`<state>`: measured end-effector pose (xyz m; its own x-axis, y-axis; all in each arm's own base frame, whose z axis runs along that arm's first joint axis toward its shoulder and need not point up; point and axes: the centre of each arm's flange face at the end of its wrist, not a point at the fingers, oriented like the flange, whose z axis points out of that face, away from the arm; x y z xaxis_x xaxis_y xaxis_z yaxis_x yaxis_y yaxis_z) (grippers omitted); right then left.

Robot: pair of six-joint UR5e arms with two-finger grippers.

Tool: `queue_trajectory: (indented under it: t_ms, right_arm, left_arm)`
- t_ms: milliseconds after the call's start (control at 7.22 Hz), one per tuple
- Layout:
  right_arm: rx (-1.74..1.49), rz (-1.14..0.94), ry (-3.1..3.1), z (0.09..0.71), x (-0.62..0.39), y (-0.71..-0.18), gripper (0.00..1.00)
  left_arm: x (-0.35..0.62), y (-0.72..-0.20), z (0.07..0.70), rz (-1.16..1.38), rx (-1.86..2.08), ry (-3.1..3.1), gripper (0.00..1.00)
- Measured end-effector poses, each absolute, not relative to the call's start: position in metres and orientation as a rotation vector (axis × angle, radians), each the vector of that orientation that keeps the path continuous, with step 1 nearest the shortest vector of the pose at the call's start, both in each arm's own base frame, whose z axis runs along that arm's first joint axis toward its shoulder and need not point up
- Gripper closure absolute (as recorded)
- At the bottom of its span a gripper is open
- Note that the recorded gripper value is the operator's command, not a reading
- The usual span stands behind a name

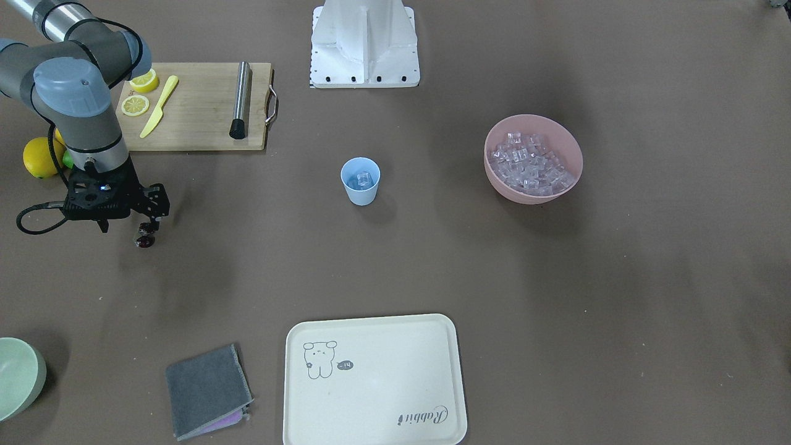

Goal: Put ice and cherries in cup
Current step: 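Reach the right gripper down to the dark cherries and grasp them, then carry the cherries with the right gripper over the light-blue cup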

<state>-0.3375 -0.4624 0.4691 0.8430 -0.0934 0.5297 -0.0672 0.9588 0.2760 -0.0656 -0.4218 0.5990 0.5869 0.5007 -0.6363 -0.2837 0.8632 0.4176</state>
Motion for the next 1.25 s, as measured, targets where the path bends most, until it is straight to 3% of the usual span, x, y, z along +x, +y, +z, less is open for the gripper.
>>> queue_trajectory:
  t_ms: [138, 415, 554, 692, 1246]
  right_arm:
    - [0.292, -0.013, -0.566, 0.47, -0.34, -0.462, 0.6]
    - [0.293, -0.017, -0.567, 0.469, -0.343, -0.463, 0.6]
    - [0.294, -0.02, -0.565, 0.47, -0.343, -0.463, 0.66]
    - [0.295, -0.023, -0.562, 0.47, -0.343, -0.463, 1.0]
    - [0.335, -0.02, -0.619, 0.429, -0.355, -0.472, 1.0]
  left_arm:
    - [-0.066, -0.418, 0.6, 0.47, 0.298, 0.823, 0.01]
    - [-0.066, -0.41, 0.608, 0.482, 0.328, 0.815, 0.01]
    - [-0.066, -0.408, 0.609, 0.484, 0.333, 0.813, 0.01]
    - [-0.065, -0.408, 0.609, 0.485, 0.335, 0.812, 0.01]
    - [-0.065, -0.408, 0.61, 0.485, 0.336, 0.812, 0.01]
